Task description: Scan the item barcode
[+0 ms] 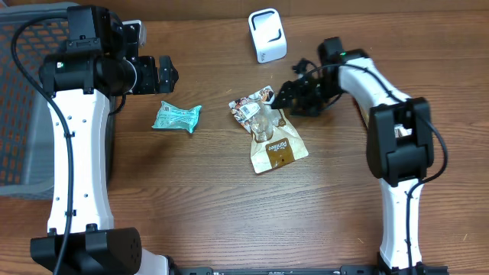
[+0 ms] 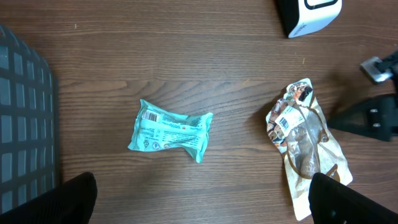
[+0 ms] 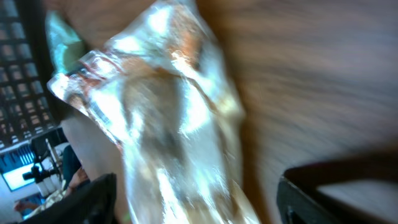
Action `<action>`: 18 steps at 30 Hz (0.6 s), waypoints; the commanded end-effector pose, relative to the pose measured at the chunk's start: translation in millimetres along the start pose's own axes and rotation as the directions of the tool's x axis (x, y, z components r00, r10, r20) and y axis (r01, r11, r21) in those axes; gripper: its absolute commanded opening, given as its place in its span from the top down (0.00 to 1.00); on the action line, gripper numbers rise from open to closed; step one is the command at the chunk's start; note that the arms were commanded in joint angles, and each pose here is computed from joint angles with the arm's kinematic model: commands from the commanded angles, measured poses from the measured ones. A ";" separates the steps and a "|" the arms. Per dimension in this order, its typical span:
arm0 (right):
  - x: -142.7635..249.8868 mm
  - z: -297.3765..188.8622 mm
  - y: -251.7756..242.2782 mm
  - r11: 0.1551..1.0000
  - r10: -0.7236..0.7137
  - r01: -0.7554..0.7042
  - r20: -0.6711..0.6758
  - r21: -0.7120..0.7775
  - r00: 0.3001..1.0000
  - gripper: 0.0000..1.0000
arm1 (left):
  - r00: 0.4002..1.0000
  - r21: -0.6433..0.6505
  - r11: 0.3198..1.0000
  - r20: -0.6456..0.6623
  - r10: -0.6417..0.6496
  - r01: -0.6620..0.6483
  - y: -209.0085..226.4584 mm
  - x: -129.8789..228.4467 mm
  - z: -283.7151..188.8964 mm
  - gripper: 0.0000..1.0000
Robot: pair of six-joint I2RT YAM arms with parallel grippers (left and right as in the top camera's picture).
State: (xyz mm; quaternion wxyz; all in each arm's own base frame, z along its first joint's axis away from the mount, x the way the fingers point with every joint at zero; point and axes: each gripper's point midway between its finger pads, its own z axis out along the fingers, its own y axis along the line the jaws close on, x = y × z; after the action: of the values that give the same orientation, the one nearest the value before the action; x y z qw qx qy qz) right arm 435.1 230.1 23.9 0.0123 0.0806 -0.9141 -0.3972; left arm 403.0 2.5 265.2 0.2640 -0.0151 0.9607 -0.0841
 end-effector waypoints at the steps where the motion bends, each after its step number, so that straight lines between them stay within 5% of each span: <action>1: 32.9 72.7 -16.0 0.998 0.035 -0.028 -0.112 0.064 0.993 0.23 | 1.000 0.003 1.000 0.018 0.005 -0.005 -3.9 -4.9 -3.6 0.00; 5: 47.1 133.8 -7.1 0.994 0.063 -0.049 -0.141 0.096 0.988 0.44 | 1.000 0.003 1.000 0.018 0.005 -0.005 -3.9 -4.9 -3.6 0.00; 7: 54.5 153.1 -6.6 0.991 0.091 -0.074 -0.151 0.115 0.984 0.74 | 1.000 0.003 1.000 0.018 0.005 -0.005 -3.9 -4.8 -3.6 0.01; 9: 55.2 161.9 -2.5 0.991 0.094 -0.078 -0.146 0.110 0.985 0.93 | 1.000 0.003 1.000 0.018 0.005 -0.005 -3.9 -4.8 -3.6 0.00; 18: 28.4 146.1 2.5 0.993 0.094 -0.088 -0.080 0.079 0.992 0.96 | 1.000 0.003 1.000 0.018 0.005 -0.005 -3.9 -4.8 -3.6 0.00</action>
State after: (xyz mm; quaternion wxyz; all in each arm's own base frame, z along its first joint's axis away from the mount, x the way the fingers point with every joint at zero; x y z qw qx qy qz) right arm 381.1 379.5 -5.5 0.0570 0.1271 -0.8810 -0.4521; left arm 403.0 2.5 265.1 0.2639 -0.0149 0.9608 -0.0841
